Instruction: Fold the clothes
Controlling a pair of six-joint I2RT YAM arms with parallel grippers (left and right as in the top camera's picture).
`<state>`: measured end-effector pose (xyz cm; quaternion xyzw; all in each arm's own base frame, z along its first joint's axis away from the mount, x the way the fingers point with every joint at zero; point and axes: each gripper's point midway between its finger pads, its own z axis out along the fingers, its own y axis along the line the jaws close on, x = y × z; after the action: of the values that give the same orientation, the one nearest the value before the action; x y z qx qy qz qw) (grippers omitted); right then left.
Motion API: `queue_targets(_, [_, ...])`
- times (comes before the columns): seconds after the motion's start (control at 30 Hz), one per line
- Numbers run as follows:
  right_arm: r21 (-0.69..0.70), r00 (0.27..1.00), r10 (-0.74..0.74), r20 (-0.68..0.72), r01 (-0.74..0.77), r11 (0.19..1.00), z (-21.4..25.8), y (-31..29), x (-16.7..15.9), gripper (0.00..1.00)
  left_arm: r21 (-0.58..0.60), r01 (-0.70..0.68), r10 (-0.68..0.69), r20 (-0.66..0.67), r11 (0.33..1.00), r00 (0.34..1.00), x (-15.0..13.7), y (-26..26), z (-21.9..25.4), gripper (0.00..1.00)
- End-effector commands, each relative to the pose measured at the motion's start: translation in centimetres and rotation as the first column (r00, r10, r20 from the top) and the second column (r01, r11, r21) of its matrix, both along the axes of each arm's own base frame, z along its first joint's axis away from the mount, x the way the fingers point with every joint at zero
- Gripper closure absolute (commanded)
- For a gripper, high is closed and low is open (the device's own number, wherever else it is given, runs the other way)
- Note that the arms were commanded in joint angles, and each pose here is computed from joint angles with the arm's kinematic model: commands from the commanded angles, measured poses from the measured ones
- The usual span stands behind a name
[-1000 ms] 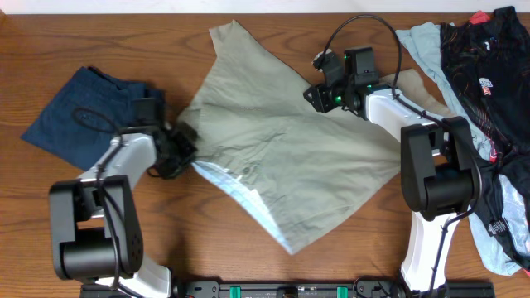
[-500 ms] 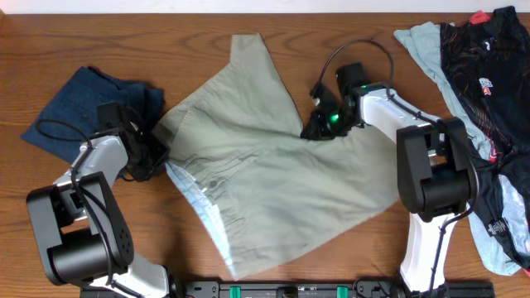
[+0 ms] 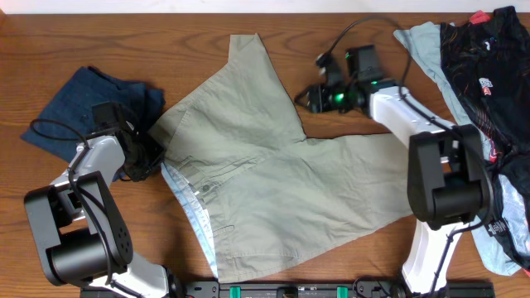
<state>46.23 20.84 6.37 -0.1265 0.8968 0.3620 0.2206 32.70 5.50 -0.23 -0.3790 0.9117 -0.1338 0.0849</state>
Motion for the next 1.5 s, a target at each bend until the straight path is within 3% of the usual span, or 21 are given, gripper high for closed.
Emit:
queue_targets(0.0, [-0.019, 0.996, -0.05, 0.073, 0.051, 0.999, 1.2, -0.9, 1.7, 0.53, 0.032, -0.004, 0.005, -0.02, 0.999, 1.0, 0.0, 0.9, -0.3, 0.94])
queue_targets(0.03, [-0.033, 0.996, -0.057, 0.075, 0.06, 0.998, 0.9, -0.9, 1.8, 0.48, 0.032, -0.004, 0.005, -0.021, 0.999, 1.0, 0.0, 0.9, -0.3, 0.94])
queue_targets(0.3, [-0.095, 0.999, -0.022, 0.029, 0.025, 0.995, -3.3, 1.3, 0.8, 0.38, 0.031, -0.004, 0.005, -0.023, 0.999, 1.0, -0.1, 0.9, -0.4, 0.94])
queue_targets(0.53, [-0.085, 1.0, 0.011, 0.026, -0.008, 0.996, -5.4, 3.7, 0.4, 0.44, 0.031, -0.004, 0.005, -0.023, 1.0, 1.0, -0.1, 0.9, -0.4, 0.94])
queue_targets(0.6, [-0.083, 0.999, 0.025, 0.032, -0.022, 0.996, -5.5, 4.4, 0.2, 0.54, 0.031, -0.004, 0.005, -0.023, 1.0, 1.0, -0.1, 0.9, -0.4, 0.94])
queue_targets(0.73, [-0.049, 0.997, 0.066, 0.046, -0.064, 0.997, -4.9, 5.9, -0.4, 0.99, 0.031, -0.004, 0.005, -0.023, 1.0, 1.0, -0.1, 0.9, -0.4, 0.94])
queue_targets(0.93, [0.008, 0.998, 0.039, 0.048, -0.04, 0.999, -2.7, 5.6, 0.7, 0.99, 0.031, -0.004, 0.005, -0.023, 0.999, 1.0, -0.1, 0.9, -0.4, 0.94])
queue_targets(1.07, [0.019, 0.988, -0.007, 0.152, 0.004, 1.0, 2.7, 4.4, 3.1, 0.99, 0.031, -0.004, 0.005, -0.023, 1.0, 1.0, -0.1, 0.9, -0.4, 0.94])
queue_targets(1.17, [0.073, 0.97, 0.036, 0.239, -0.055, 0.996, 8.2, 5.7, 3.3, 0.99, 0.031, -0.004, 0.005, -0.023, 1.0, 1.0, -0.1, 0.9, -0.4, 0.94])
queue_targets(1.3, [0.215, 0.905, 0.289, 0.312, -0.364, 0.906, 14.2, 10.9, -1.9, 0.99, 0.031, -0.004, 0.005, -0.023, 1.0, 1.0, -0.1, 0.9, -0.4, 0.94])
queue_targets(1.47, [0.235, 0.855, 0.476, 0.204, -0.515, 0.824, 11.9, 14.1, -8.1, 0.86, 0.031, -0.004, 0.005, -0.023, 0.999, 1.0, -0.1, 0.9, -0.4, 0.94])
